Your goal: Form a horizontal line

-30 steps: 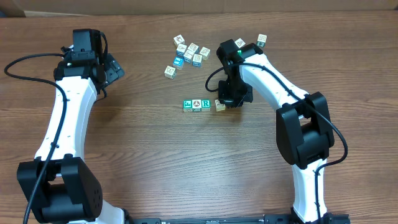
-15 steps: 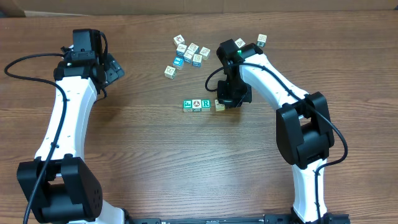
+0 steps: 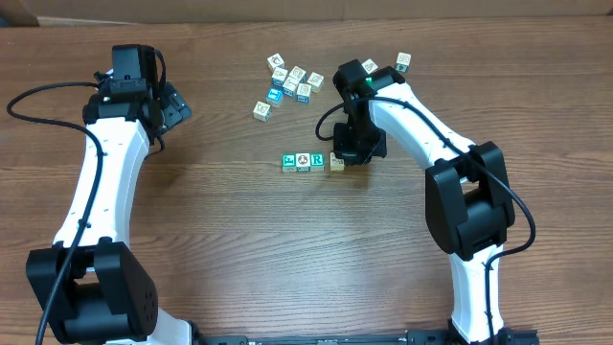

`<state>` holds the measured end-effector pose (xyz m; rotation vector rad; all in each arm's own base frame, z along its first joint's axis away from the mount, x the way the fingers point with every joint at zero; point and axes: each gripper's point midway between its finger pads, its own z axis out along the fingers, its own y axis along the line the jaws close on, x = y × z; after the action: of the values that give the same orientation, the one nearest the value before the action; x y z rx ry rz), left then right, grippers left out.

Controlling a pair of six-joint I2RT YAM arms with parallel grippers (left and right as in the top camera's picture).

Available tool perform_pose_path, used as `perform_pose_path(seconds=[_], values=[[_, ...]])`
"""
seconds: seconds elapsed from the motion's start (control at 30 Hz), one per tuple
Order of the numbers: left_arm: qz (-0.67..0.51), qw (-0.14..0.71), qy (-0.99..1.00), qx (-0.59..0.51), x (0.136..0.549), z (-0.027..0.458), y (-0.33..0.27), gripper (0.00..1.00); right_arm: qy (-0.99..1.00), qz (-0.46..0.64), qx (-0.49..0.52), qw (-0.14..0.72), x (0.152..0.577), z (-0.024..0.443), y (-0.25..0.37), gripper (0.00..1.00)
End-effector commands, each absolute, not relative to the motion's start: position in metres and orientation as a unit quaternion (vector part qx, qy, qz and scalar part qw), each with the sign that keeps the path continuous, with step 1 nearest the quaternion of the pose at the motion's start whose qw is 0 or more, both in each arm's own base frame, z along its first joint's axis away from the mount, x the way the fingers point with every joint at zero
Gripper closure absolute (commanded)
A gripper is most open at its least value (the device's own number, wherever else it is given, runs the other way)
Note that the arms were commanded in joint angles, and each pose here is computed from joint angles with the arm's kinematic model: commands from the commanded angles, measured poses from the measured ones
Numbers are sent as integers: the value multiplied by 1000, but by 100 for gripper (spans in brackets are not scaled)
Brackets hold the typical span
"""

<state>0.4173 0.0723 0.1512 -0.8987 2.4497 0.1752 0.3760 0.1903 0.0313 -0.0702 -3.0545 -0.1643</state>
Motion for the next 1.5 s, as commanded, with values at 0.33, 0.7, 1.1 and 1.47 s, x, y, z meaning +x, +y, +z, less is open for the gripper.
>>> perform_pose_path(seconds=[0.33,0.7,1.1,1.47], values=[[61,265,905,-328,419,155,69,0,-999,-15,-22,27,379,29,178,94],[61,265,905,-328,419,155,69,0,-999,-35,-21,36,376,29,186,96],[61,265,905,-328,419,155,69,0,-999,-42,-18,27,380,29,191,96],[61,265,905,-328,419,155,69,0,-999,-35,-17,27,379,29,188,96]])
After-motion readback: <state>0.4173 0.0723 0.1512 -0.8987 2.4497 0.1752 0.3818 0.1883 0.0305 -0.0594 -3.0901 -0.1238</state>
